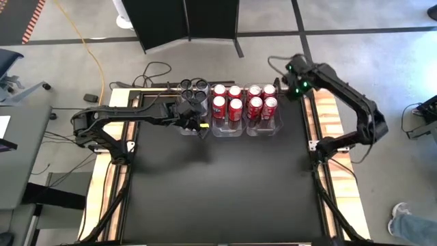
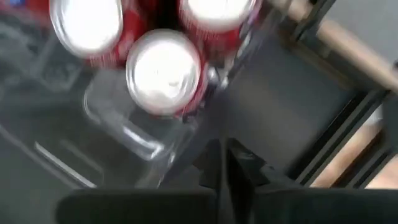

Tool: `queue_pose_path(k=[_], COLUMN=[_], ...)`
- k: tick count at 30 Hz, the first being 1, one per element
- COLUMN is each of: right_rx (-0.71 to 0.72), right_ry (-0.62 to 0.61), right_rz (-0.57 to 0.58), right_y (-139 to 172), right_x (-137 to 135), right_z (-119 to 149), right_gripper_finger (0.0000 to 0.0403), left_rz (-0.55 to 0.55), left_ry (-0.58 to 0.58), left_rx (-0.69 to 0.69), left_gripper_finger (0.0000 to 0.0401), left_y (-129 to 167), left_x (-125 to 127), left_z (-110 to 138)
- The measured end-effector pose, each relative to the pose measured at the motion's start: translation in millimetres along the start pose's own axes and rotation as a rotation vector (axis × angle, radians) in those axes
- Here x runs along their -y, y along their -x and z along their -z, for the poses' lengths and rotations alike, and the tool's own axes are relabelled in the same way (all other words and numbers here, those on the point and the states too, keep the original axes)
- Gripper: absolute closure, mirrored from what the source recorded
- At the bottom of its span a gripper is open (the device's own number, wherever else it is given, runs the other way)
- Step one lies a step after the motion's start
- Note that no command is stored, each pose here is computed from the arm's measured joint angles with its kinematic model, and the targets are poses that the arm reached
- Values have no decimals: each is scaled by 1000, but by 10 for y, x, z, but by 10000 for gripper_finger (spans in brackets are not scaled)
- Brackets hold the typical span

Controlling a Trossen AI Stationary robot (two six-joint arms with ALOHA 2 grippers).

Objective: Sort soda cans
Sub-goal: Adjust the transparent bins to align them on the table

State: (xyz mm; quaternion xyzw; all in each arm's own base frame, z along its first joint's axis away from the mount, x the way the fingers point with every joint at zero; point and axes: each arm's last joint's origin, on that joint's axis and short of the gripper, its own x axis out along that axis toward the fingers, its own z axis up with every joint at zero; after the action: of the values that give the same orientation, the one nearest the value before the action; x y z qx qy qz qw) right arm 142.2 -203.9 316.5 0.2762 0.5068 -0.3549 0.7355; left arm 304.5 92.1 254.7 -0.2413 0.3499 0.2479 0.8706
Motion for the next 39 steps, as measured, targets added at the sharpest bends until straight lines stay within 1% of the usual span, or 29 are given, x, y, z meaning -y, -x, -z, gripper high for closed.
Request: queue_pose_path(k=[3, 4, 7, 11, 17, 21, 25, 34, 39], right_rx=[-53, -61, -31, 1, -48, -45, -53, -9, -44], right_ry=[-8, -2, -8, -2, 39, 56, 44, 57, 68], right_rz=[-31, -49, -85, -128, -134, -103, -94, -96, -101], right_y=[-135, -170, -269, -407, -685, -853, -988, -1070, -994], right_x=[-77, -110, -205, -334, -423, -380, -328, -317, -368], right_z=[210, 276, 392, 440, 439, 361, 297, 218, 290], right_gripper_finger=[387, 394, 394, 399, 401, 402, 402, 402, 403], left_rz=[2, 3, 11, 19, 19, 25, 34, 47, 47], left_ry=[-1, 0, -5, -34, -15, -7, -18, -33, -33], left_rx=[0, -1, -4, -6, -3, -5, -13, -19, -19], left_gripper_finger=[273, 273, 273, 273, 273, 273, 273, 273, 273], left_y=[1, 2, 4, 8, 7, 10, 15, 23, 23], left_x=[11, 17, 51, 83, 83, 109, 154, 213, 211], left_z=[4, 7, 24, 38, 36, 48, 76, 107, 107])
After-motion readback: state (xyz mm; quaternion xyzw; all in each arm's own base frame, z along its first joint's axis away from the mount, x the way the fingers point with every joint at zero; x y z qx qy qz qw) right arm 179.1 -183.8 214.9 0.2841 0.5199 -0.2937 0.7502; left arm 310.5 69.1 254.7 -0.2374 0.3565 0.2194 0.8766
